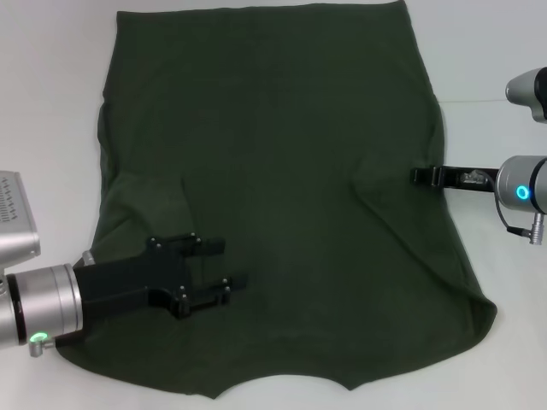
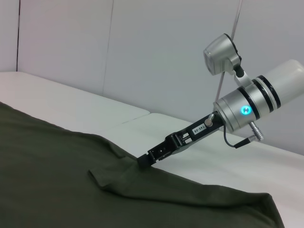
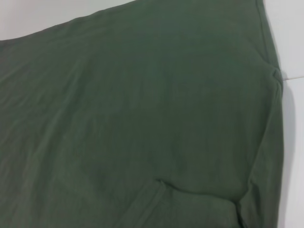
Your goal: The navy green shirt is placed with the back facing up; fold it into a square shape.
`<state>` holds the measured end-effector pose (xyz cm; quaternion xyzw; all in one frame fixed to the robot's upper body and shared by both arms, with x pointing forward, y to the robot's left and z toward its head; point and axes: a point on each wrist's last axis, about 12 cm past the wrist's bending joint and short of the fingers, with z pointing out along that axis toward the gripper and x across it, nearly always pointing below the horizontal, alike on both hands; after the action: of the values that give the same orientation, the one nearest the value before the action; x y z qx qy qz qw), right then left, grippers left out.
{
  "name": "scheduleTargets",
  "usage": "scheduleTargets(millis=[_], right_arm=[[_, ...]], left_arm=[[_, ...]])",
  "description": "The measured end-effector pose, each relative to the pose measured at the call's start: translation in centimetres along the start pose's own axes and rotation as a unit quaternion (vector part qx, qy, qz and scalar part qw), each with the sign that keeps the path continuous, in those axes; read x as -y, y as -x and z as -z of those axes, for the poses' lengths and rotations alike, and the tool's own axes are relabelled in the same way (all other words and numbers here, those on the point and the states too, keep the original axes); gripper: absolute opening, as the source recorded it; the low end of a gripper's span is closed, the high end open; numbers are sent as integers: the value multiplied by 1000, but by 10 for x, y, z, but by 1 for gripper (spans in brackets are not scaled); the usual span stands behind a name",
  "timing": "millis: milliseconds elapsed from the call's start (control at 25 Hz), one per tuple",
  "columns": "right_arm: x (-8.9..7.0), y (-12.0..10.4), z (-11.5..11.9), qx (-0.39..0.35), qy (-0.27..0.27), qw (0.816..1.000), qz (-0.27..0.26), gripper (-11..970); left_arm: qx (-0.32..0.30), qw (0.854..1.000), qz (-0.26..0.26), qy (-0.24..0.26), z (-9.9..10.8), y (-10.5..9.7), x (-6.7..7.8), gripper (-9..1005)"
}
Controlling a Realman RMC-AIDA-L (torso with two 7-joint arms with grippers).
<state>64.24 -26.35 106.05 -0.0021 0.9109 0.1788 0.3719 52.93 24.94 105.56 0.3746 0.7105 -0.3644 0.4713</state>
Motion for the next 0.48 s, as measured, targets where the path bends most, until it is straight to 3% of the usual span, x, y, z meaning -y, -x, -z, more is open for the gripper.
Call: scheduleTargets(millis=[240,480], right_arm=[[-2,1,-1,0,3,1000,2,453],[-6,1,-2,-3,9,1000,15,360]], left_arm=[[-2,1000,1,5,1,-1,-1,643],[-3,1000,1,6,0,-1,-1,643]])
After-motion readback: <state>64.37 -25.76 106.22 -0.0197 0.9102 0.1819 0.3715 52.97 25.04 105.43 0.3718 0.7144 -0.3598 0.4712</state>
